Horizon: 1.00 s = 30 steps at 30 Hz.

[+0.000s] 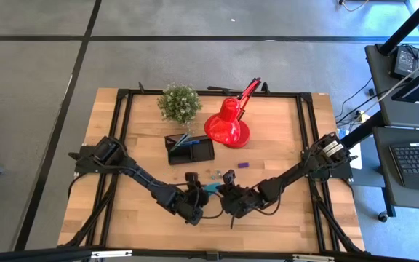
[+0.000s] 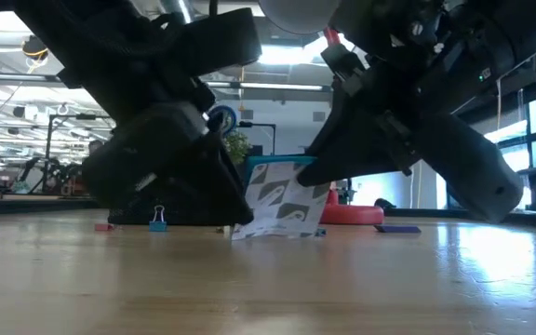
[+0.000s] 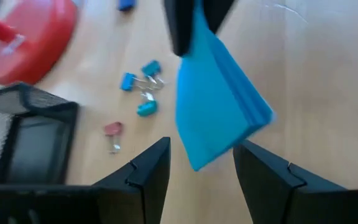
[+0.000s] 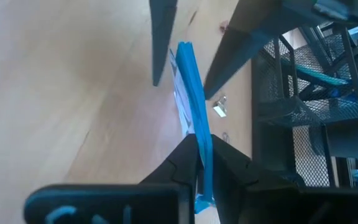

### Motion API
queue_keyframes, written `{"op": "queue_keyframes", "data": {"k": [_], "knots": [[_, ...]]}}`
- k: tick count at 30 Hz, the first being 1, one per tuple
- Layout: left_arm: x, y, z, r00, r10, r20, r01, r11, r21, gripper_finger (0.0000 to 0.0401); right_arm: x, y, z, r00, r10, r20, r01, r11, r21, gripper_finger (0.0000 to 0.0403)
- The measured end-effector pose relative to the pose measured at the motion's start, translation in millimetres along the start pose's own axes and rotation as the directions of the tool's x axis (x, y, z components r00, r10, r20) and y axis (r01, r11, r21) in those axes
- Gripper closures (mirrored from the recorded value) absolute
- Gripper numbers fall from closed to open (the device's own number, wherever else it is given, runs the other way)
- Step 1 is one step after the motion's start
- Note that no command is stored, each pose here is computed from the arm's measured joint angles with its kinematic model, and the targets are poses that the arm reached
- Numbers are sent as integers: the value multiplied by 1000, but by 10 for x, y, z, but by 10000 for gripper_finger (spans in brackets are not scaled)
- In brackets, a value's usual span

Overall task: Pick and place office supplies into organizer
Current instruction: Put the blue sticky notes into the black desk organizer

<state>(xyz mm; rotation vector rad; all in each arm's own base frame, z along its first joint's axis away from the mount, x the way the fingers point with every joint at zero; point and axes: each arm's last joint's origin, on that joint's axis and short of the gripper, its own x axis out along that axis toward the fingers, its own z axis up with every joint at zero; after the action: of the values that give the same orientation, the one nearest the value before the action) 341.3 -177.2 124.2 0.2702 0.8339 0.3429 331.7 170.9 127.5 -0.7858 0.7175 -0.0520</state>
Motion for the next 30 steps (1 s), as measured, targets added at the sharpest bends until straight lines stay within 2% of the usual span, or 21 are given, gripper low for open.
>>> {"op": "queue_keyframes", "data": {"k": [5, 10, 18, 26, 30], "knots": [[13, 22, 9, 1000, 28, 9, -28, 1000, 4, 230, -2, 1, 2, 1000, 1, 1, -1, 1000, 1, 367], [46, 59, 22, 999, 37, 4, -37, 999, -5, 245, -5, -1, 5, 1000, 1, 2, -1, 1000, -2, 388], [82, 98, 34, 999, 33, -7, -34, 999, -14, 310, -5, 4, 3, 1000, 19, 4, -19, 1000, -4, 381], [74, 87, 32, 1000, 30, -6, -29, 998, 61, 391, -7, 7, -7, 1000, 23, -7, -23, 999, -23, 382], [74, 87, 32, 1000, 30, -5, -29, 995, 97, 395, -10, 10, -16, 1000, 26, -17, -27, 999, -38, 375]]}}
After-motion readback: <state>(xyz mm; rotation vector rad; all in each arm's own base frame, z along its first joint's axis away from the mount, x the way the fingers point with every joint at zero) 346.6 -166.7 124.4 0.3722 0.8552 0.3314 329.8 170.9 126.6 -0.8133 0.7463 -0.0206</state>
